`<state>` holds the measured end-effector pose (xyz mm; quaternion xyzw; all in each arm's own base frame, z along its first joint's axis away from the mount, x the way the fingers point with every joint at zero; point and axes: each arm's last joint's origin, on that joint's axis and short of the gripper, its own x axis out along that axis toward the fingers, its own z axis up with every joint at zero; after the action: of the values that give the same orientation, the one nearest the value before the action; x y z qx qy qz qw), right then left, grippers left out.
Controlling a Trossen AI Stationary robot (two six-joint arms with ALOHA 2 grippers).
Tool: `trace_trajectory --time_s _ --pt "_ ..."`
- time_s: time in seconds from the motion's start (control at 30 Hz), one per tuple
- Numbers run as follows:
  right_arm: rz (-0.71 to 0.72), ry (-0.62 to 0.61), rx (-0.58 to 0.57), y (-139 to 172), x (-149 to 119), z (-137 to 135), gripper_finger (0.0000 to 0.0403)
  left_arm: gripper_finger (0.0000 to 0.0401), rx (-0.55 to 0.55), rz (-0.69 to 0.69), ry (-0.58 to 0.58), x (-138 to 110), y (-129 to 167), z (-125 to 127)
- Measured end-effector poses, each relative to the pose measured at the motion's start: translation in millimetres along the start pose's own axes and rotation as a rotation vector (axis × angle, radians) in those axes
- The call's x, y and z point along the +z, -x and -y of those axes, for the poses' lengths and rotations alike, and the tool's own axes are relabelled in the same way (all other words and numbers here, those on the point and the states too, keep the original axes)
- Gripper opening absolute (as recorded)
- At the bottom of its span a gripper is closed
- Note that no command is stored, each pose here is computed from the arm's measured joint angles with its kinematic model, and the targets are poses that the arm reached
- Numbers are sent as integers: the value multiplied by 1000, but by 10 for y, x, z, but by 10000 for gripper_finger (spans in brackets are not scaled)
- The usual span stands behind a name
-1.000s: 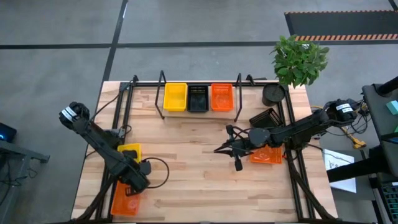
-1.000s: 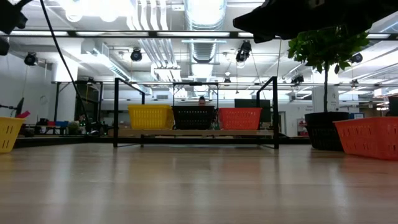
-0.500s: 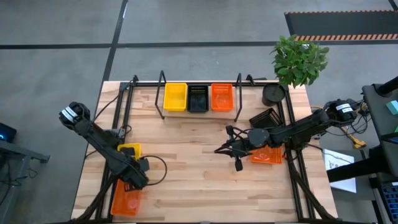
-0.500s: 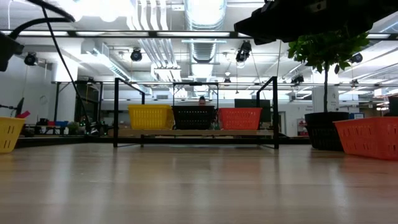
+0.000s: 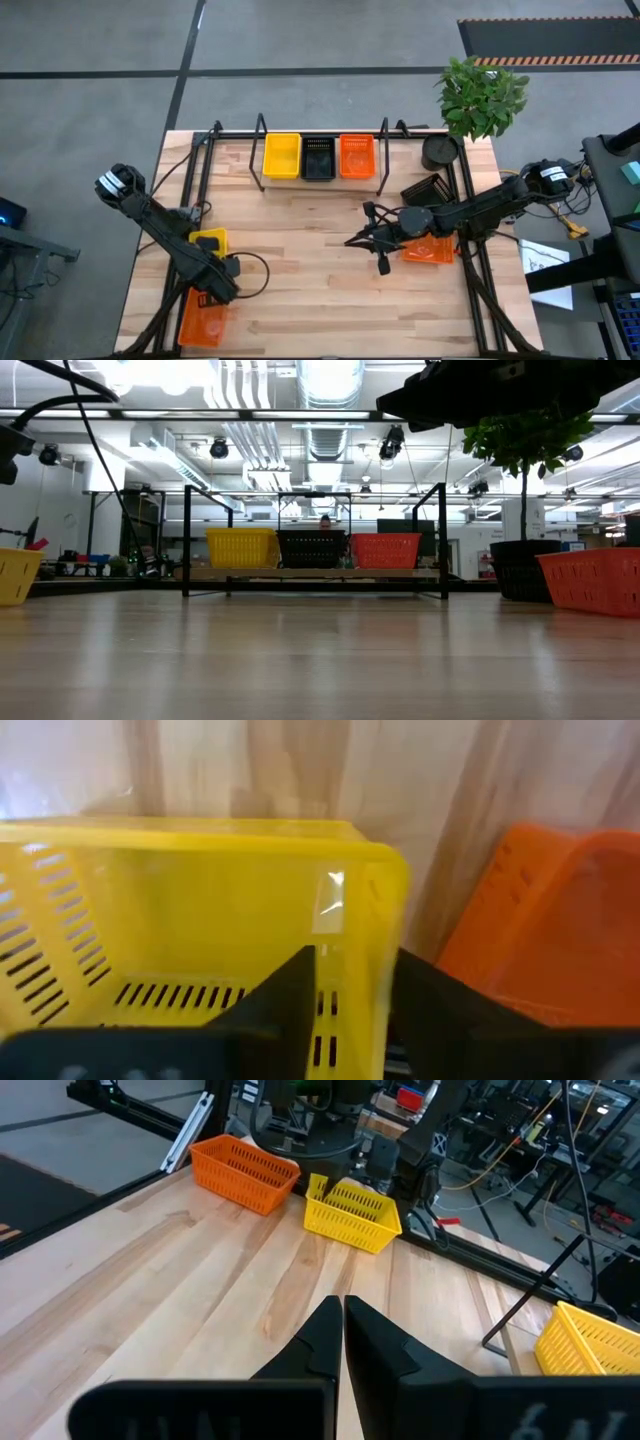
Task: Stack baskets on shelf by color
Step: Stack the yellow bin on top of the other stacked yellow bins on the shelf
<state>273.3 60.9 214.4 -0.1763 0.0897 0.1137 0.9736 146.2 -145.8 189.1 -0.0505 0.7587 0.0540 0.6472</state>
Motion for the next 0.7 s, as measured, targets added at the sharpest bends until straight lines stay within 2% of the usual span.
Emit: trace_trajectory --time_s 0.2,0.4,0.7 --pt "0 1 0 0 0 0 9 10 -6 4 1 5 10 8" --pt "0 2 0 0 0 -1 9 3 -10 39 6 35 171 54" --pt "-1 9 0 0 -1 0 9 1 -3 153 76 124 650 103"
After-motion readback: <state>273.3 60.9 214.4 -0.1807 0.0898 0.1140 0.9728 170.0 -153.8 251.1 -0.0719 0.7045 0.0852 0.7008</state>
